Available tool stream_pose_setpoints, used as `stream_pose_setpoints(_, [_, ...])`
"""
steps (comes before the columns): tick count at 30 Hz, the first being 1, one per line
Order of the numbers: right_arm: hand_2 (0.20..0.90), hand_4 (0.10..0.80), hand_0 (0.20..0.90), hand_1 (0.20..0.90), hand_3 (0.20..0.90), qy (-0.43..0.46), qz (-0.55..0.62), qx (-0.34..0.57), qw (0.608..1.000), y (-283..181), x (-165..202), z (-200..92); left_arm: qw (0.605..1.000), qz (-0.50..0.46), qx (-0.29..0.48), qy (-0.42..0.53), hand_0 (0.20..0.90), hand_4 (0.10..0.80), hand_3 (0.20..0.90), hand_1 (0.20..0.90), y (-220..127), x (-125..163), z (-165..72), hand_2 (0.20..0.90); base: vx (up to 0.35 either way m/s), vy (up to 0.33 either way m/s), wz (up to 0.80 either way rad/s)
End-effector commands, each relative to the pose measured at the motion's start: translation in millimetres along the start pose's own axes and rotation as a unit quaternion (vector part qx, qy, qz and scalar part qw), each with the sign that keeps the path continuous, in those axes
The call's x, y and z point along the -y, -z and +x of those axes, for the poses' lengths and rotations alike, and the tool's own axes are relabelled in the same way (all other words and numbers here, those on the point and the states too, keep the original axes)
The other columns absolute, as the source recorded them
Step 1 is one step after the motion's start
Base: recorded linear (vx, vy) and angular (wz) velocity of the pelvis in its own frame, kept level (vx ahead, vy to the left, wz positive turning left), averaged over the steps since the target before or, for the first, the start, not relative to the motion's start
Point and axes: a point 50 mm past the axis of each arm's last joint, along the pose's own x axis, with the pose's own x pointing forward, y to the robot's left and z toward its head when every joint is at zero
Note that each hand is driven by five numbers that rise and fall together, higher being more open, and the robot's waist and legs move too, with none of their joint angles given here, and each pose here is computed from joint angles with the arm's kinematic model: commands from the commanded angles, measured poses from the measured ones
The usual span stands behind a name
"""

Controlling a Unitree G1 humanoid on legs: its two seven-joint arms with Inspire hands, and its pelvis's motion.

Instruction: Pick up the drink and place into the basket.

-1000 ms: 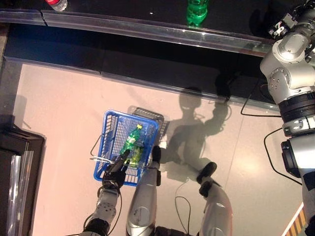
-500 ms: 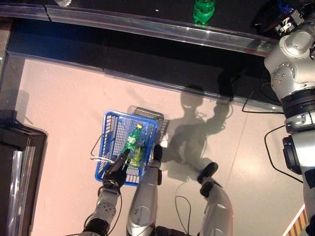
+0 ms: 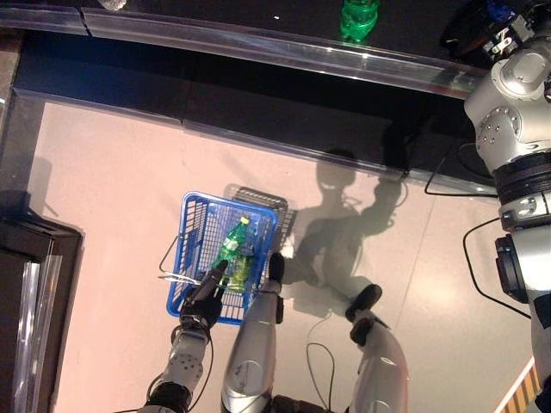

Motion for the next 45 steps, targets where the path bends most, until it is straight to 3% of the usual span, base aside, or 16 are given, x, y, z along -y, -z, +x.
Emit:
stream_pose_setpoints(1, [0.3,0.1,0.3,0.3,0.2,-0.088,0.061,0.229,0.968,-97,-15,-20,0.996,0.06,0.067,0.006,0.3,0.1,0.2,0.3,-45,-39,-29,0.3,-0.137,0.024,0.0])
stream_pose_setpoints(11, [0.3,0.1,0.3,0.3,0.2,-0.2,0.071,0.228,0.95,-72,-12,-60,0.993,0.025,0.112,0.034,0.3,0.1,0.2,0.3,-50,-30,-26,0.3,-0.055,0.003,-0.02])
stream_pose_setpoints(24, [0.3,0.1,0.3,0.3,0.2,-0.331,0.102,0.145,0.927,-8,6,-113,0.987,0.045,0.134,0.079,0.3,0.1,0.2,0.3,-50,-24,-36,0.3,0.03,0.008,-0.03])
stream_pose_setpoints(35, [0.3,0.1,0.3,0.3,0.2,-0.481,0.139,0.007,0.866,43,0,-190,0.968,0.042,0.132,0.208,0.3,0.1,0.2,0.3,-50,28,-45,0.3,0.024,0.014,-0.02])
stream_pose_setpoints(45, [0.3,0.1,0.3,0.3,0.2,-0.514,0.144,-0.052,0.844,61,-14,-229,0.925,0.056,0.093,0.364,0.3,0.1,0.2,0.3,-42,85,-67,0.3,0.009,0.012,0.09])
